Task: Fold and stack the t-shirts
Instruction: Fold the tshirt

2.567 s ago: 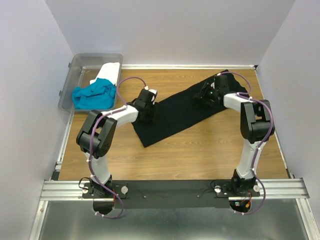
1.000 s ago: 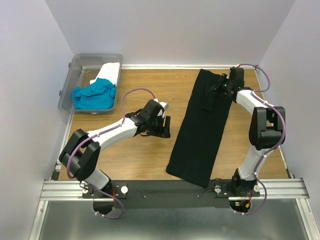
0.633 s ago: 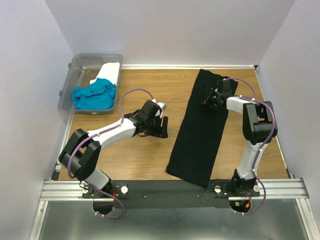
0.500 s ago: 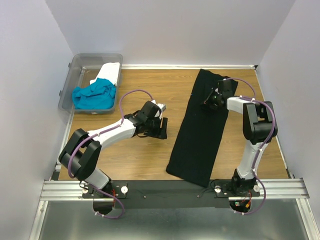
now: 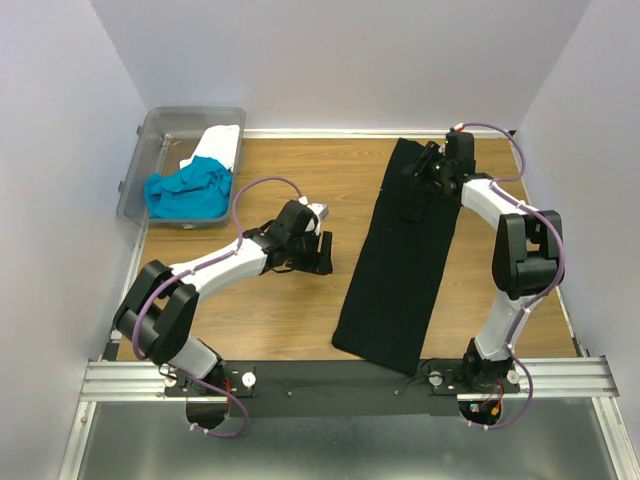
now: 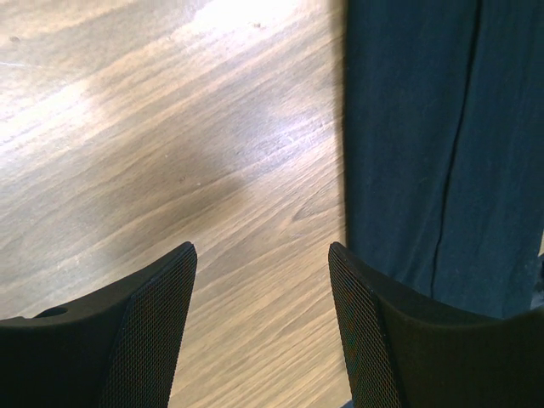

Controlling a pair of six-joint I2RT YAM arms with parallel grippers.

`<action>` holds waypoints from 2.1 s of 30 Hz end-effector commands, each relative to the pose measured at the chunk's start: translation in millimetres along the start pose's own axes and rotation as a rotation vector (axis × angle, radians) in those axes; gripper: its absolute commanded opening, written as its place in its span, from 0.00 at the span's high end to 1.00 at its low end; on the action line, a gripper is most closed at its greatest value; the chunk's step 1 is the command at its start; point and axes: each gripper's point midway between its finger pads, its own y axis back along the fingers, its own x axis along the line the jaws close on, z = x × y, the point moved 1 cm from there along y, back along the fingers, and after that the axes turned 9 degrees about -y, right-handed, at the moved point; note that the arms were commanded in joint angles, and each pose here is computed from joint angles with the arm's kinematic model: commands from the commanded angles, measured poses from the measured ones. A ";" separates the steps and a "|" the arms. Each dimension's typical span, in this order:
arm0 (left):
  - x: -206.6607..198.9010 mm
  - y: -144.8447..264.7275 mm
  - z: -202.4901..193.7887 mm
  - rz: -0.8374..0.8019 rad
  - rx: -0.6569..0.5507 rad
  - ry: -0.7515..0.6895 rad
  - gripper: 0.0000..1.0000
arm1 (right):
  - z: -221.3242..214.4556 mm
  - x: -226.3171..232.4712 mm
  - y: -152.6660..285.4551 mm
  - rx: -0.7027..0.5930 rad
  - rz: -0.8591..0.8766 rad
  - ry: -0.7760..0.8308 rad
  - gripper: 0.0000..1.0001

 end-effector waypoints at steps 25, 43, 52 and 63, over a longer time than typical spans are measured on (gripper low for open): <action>26.2 42.1 23.1 0.127 -0.200 0.043 0.25 | -42.9 -40.6 -123.8 0.251 0.022 -0.012 0.46; 24.7 53.2 -2.1 0.102 -0.173 0.020 0.13 | 14.1 76.4 -53.7 0.111 0.160 0.165 0.32; 10.8 51.8 -38.2 0.002 -0.066 0.007 0.13 | -23.3 22.2 97.2 0.072 -0.173 0.134 0.25; -30.8 37.8 -74.8 -0.113 0.077 0.076 0.14 | -168.5 -93.7 228.6 0.389 -0.495 0.074 0.25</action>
